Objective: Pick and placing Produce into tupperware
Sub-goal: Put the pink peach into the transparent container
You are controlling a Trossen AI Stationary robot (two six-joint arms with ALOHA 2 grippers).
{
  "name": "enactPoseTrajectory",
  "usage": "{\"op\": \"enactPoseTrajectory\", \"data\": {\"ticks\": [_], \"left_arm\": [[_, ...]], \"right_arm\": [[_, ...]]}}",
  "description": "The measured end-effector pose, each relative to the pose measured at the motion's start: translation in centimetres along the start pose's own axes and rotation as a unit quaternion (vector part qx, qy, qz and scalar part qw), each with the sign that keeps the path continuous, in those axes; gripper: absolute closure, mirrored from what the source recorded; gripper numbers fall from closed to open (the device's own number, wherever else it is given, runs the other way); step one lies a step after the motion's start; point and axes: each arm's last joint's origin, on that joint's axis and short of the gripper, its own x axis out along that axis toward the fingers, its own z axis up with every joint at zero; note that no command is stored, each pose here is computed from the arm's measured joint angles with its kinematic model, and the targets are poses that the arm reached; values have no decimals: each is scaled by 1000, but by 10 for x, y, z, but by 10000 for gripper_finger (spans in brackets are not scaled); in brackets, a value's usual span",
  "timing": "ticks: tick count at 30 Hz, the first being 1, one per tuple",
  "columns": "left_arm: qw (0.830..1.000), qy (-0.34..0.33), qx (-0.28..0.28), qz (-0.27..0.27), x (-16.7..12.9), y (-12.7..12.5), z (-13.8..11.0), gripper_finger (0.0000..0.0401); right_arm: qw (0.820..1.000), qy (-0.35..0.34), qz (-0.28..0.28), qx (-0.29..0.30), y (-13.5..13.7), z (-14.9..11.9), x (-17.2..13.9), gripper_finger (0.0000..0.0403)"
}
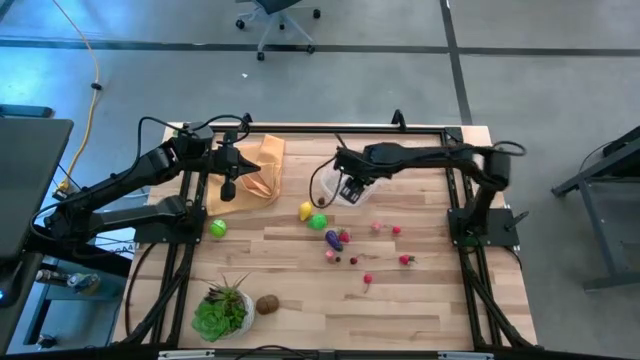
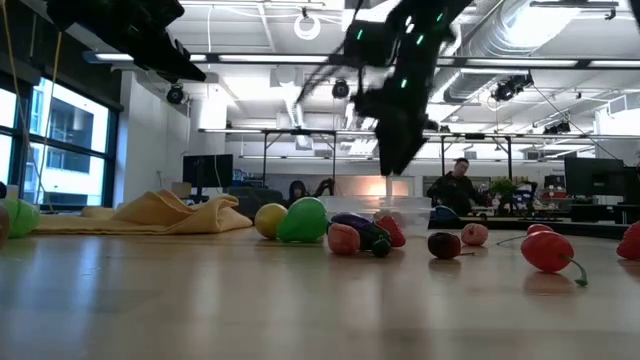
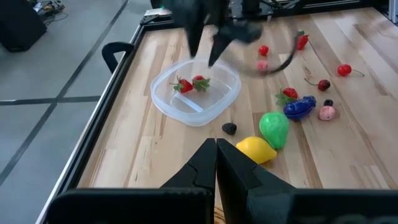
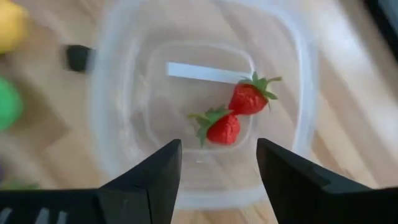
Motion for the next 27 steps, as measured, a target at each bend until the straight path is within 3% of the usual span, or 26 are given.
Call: {"op": "enactPoseTrajectory", "data": {"ticks": [4,7,13,27], "left_arm": [[1000,0,0,0,0,0,0,398],[1000,0,0,0,0,0,0,398],[1000,0,0,0,0,0,0,398],[1000,0,0,0,0,0,0,398]], "right_arm": [[998,-68,-5,5,11,-30,-38,203],[994,-104,25,40,13,-62,-53,203],[982,-64,117,131,11,-117,-37,203],[988,22,116,104,30,-132,12,203]]}}
